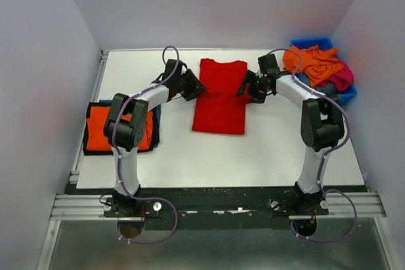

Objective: Fold and stack the t-shirts
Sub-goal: Fold the folded rectangular tshirt in 1/3 of the way, then grab one side of the 2/3 rectangular tshirt with both arms

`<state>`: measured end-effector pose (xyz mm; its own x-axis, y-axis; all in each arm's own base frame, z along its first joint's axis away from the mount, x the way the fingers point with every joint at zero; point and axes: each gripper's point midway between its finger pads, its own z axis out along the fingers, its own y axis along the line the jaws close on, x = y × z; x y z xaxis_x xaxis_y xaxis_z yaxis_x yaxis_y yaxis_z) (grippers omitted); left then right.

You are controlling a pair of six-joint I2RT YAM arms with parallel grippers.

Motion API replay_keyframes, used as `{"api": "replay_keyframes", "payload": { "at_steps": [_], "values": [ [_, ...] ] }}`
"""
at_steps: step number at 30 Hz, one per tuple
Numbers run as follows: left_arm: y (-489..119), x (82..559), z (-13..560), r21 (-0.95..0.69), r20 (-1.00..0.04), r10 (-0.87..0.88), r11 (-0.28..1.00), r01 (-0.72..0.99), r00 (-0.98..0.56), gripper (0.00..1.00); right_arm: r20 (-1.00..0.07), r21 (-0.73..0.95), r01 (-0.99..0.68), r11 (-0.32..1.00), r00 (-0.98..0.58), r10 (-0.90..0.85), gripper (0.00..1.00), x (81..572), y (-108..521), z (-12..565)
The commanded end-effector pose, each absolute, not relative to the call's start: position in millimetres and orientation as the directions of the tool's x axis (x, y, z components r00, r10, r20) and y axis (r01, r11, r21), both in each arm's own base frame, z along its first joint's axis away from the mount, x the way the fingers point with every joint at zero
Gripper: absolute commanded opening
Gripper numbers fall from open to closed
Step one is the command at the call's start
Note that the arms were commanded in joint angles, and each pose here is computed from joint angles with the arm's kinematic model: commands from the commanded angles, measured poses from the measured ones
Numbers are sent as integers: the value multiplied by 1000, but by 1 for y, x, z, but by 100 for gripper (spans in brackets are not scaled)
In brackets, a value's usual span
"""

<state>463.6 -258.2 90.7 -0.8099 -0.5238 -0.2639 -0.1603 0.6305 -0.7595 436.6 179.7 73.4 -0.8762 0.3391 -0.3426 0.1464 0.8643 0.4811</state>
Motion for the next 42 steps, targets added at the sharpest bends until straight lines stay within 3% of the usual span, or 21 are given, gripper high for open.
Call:
{"api": "replay_keyframes", "payload": {
  "at_steps": [1, 4, 10, 19, 21, 25, 28, 32, 38, 42],
  "values": [
    [-248, 478, 83, -716, -311, -517, 679, -161, -797, 71, -364, 461, 129, 878, -875, 319, 84, 439, 172, 78],
    [-236, 464, 87, -677, -354, -497, 721, -149, -792, 76, -399, 469, 102, 877, -862, 313, 81, 420, 167, 87],
    [-221, 406, 74, -597, -375, -424, 791, -135, -825, 73, -366, 542, 46, 839, -886, 284, 58, 358, 171, 73],
    [-217, 344, 45, -575, -303, -372, 805, -142, -878, 63, -275, 590, 24, 807, -934, 229, 53, 304, 185, 46],
    [-216, 336, 39, -569, -285, -365, 808, -149, -886, 61, -249, 600, 27, 800, -944, 218, 47, 296, 189, 39],
    [-212, 324, 32, -559, -269, -357, 814, -157, -894, 62, -220, 595, 39, 802, -953, 210, 38, 289, 191, 26],
    [-210, 318, 25, -539, -248, -336, 827, -159, -909, 62, -191, 584, 60, 809, -959, 208, 21, 289, 191, 16],
    [-208, 313, 21, -529, -239, -327, 834, -160, -914, 62, -178, 576, 70, 814, -962, 209, 20, 286, 190, 10],
    [-210, 309, 12, -532, -211, -317, 831, -164, -925, 52, -172, 574, 79, 815, -961, 215, 4, 289, 191, 9],
    [-215, 309, 8, -553, -190, -318, 816, -166, -929, 50, -179, 578, 74, 813, -960, 215, 1, 291, 192, 12]
  ]
}}
